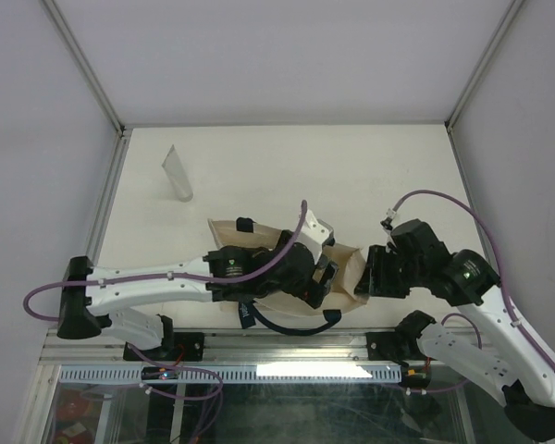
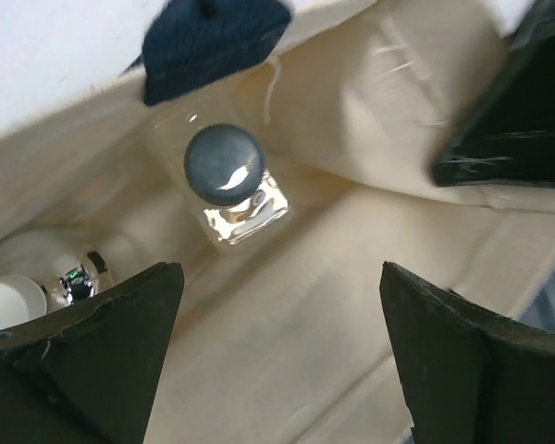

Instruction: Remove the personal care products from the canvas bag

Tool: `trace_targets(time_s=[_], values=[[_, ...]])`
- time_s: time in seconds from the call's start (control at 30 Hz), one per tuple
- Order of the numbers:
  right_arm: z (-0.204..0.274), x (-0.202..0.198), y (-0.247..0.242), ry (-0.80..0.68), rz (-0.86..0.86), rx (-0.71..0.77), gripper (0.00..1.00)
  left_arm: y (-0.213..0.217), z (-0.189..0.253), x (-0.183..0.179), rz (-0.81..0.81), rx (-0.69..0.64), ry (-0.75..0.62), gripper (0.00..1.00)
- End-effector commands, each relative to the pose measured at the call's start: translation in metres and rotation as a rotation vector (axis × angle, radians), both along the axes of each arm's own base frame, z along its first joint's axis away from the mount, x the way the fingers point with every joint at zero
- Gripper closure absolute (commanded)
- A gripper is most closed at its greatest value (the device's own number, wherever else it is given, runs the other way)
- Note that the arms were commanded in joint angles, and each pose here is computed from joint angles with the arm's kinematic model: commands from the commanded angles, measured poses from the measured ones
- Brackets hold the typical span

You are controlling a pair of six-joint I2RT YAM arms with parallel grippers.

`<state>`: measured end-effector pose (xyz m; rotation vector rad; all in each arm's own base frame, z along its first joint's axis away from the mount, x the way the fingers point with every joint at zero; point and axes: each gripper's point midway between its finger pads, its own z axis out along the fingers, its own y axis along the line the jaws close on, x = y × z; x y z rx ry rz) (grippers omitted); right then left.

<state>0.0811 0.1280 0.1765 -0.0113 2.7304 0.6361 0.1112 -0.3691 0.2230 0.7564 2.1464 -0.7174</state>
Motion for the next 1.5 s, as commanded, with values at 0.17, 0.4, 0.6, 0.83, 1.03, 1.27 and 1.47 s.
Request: trace_targets(time_s=[0.17,0.4,0.6,0.83,1.03,1.27,1.47], values=[[-0.001,0.008,-0.015,-0.034,0.009,-0.112,0.54,-0.009,-0.009,0.027,0.249,0.119,-0.058,0.01],[0.002,0.01,-0.017,-0.048,0.013,-0.119,0.54,-0.019,-0.022,0.039,0.332,0.168,-0.079,0.03],[0.005,0.013,-0.015,-0.056,0.013,-0.117,0.53,-0.035,-0.04,0.047,0.363,0.255,-0.094,0.11],[0.01,0.014,-0.019,-0.07,0.011,-0.132,0.53,-0.031,-0.05,0.045,0.384,0.3,-0.07,0.24],[0.011,0.013,-0.019,-0.07,0.014,-0.129,0.53,-0.034,-0.052,0.046,0.383,0.325,-0.075,0.43],[0.015,0.016,-0.02,-0.083,0.018,-0.142,0.53,-0.032,-0.047,0.046,0.368,0.347,-0.089,0.75],[0.016,0.018,-0.021,-0.096,0.019,-0.148,0.53,-0.032,-0.016,0.046,0.34,0.307,-0.104,0.93]])
